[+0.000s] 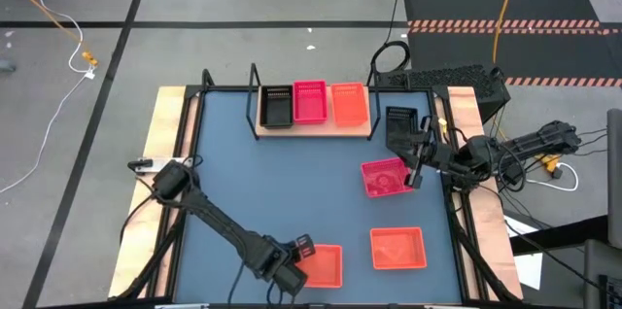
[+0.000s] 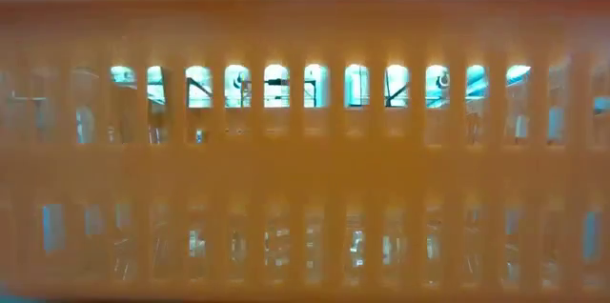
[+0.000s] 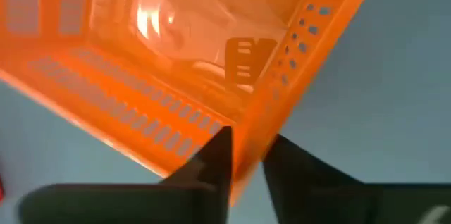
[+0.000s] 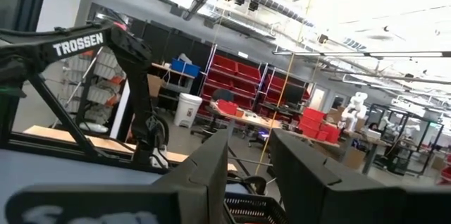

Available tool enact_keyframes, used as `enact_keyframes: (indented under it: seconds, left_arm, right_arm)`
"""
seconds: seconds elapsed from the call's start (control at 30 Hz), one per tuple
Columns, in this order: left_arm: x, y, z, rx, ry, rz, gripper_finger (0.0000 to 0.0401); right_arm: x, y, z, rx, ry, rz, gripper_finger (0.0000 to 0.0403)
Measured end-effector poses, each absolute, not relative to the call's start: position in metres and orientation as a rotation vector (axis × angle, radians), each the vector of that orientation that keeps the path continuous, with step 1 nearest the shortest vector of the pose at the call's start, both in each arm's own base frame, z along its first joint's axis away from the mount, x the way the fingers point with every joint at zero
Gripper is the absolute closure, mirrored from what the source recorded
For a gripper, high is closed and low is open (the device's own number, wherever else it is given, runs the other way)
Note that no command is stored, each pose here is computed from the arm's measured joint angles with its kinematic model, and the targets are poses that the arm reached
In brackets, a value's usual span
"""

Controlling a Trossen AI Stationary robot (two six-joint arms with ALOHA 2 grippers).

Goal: Stack baskets on shelf by color
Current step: Stack the left orange bin on top of the other orange bin on the shelf

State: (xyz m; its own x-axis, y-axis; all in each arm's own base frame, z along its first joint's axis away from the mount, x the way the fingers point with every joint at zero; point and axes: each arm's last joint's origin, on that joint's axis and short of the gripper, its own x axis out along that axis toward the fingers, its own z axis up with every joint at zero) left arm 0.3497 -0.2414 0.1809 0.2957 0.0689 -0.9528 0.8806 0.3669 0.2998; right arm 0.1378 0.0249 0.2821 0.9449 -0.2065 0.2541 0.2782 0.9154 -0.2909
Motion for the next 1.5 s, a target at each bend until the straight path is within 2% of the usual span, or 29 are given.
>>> enact_keyframes:
  seconds: [0.1,0.13,0.33,0.47,0.57,0.7,0.87,1.0,1.17,1.37,1.5]
  left_arm:
    - [0.353,-0.236,0.182,1.006,1.168,-0.653,0.0382]
    - [0.353,-0.234,0.184,0.988,1.174,-0.637,0.0388]
    - [0.357,-0.214,0.217,0.784,1.146,-0.472,0.0377]
    - [0.359,-0.185,0.252,0.604,1.097,-0.317,0.0391]
    - [0.362,-0.156,0.280,0.538,1.018,-0.120,0.0389]
    - [0.369,-0.098,0.310,0.519,0.907,0.311,0.0385]
    - [0.381,-0.009,0.325,0.414,0.883,0.496,0.0391]
    - [0.393,0.067,0.325,0.269,0.800,0.532,0.0381]
    - [0.413,0.135,0.305,0.161,0.654,0.451,0.0393]
    - [0.430,0.161,0.267,0.134,0.666,0.419,0.0378]
    - [0.433,0.157,0.254,0.129,0.721,0.395,0.0390]
  right_arm:
    - [0.138,0.025,0.282,-0.322,-0.223,-0.251,0.0298]
    - [0.138,0.025,0.282,-0.322,-0.223,-0.251,0.0298]
    - [0.138,0.025,0.282,-0.300,-0.220,-0.248,0.0298]
    - [0.138,0.024,0.282,-0.286,-0.224,-0.275,0.0298]
    - [0.137,0.023,0.283,-0.279,-0.217,-0.312,0.0298]
    - [0.137,0.022,0.283,-0.283,-0.213,-0.331,0.0298]
    - [0.137,0.022,0.283,-0.303,-0.215,-0.334,0.0298]
    - [0.137,0.022,0.283,-0.304,-0.210,-0.347,0.0298]
    - [0.136,0.020,0.281,-0.330,-0.164,-0.435,0.0298]
    - [0.135,0.016,0.280,-0.390,-0.099,-0.571,0.0298]
    - [0.133,0.014,0.285,-0.400,-0.123,-0.612,0.0298]
